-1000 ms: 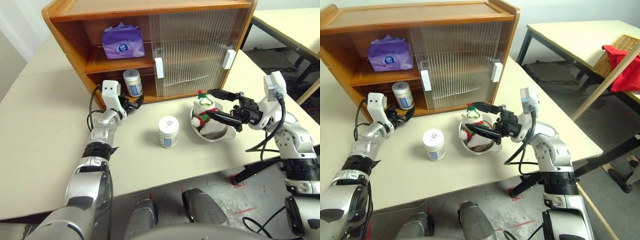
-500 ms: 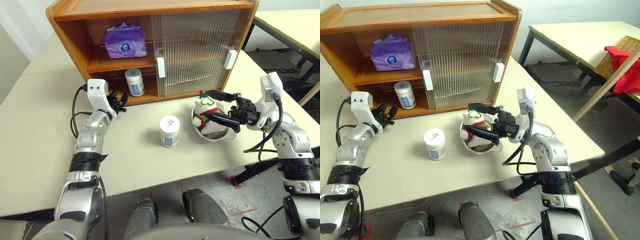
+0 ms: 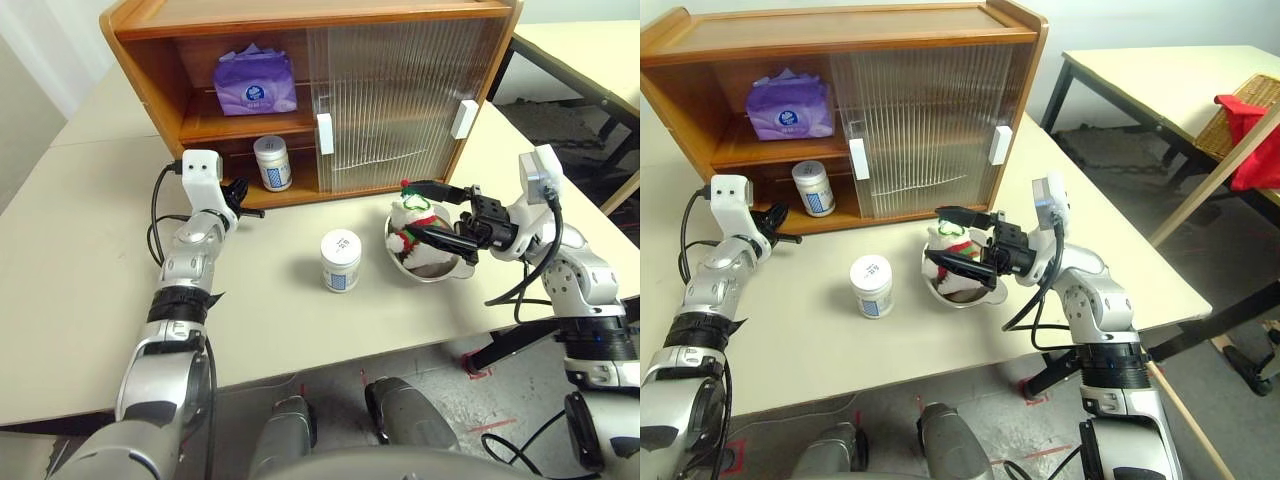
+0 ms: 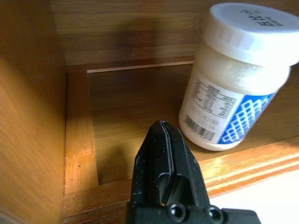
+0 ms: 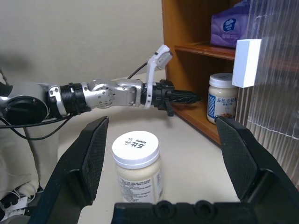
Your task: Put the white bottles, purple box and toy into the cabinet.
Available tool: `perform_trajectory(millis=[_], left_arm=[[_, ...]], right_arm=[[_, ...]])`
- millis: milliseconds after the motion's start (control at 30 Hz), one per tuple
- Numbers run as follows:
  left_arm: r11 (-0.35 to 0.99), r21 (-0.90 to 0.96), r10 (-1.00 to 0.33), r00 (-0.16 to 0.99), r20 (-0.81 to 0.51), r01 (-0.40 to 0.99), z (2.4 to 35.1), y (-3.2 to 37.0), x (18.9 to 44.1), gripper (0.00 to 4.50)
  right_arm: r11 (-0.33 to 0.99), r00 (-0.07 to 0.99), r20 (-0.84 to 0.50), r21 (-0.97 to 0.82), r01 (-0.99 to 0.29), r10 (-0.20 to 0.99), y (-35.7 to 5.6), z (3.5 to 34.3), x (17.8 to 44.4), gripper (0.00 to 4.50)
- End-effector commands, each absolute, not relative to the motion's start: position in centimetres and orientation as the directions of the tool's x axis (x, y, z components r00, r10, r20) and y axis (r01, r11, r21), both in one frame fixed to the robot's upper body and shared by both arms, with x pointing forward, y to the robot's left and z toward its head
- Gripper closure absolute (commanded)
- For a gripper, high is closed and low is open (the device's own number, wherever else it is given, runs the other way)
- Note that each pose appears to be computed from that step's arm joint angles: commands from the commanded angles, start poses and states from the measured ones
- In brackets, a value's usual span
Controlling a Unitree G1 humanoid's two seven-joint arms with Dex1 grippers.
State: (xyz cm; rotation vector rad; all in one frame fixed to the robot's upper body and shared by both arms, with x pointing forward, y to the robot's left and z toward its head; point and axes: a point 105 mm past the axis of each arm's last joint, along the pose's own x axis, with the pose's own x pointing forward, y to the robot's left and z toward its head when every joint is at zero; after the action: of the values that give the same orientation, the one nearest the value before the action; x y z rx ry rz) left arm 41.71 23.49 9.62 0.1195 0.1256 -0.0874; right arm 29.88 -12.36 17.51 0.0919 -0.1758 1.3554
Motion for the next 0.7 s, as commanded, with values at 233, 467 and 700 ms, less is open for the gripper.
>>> perform_trajectory(millis=[233, 467, 700], left_arm=[[0.964, 0.234, -0.096, 0.985, -0.140, 0.127, 10.3, 22.7, 42.9, 4.47], [0.942, 0.298, -0.108, 0.982, -0.155, 0.151, 10.0, 22.2, 42.4, 4.47], [0.925, 0.341, -0.124, 0.981, -0.152, 0.169, 10.3, 21.6, 42.0, 4.47]], right_arm=[[0.220, 0.209, 0.169, -0.049, -0.974, 0.963, -12.5, 17.5, 29.8, 0.00], [0.222, 0.211, 0.173, -0.051, -0.974, 0.962, -12.5, 17.6, 29.9, 0.00], [0.215, 0.203, 0.174, -0.050, -0.975, 0.964, -12.2, 17.5, 30.0, 0.00]])
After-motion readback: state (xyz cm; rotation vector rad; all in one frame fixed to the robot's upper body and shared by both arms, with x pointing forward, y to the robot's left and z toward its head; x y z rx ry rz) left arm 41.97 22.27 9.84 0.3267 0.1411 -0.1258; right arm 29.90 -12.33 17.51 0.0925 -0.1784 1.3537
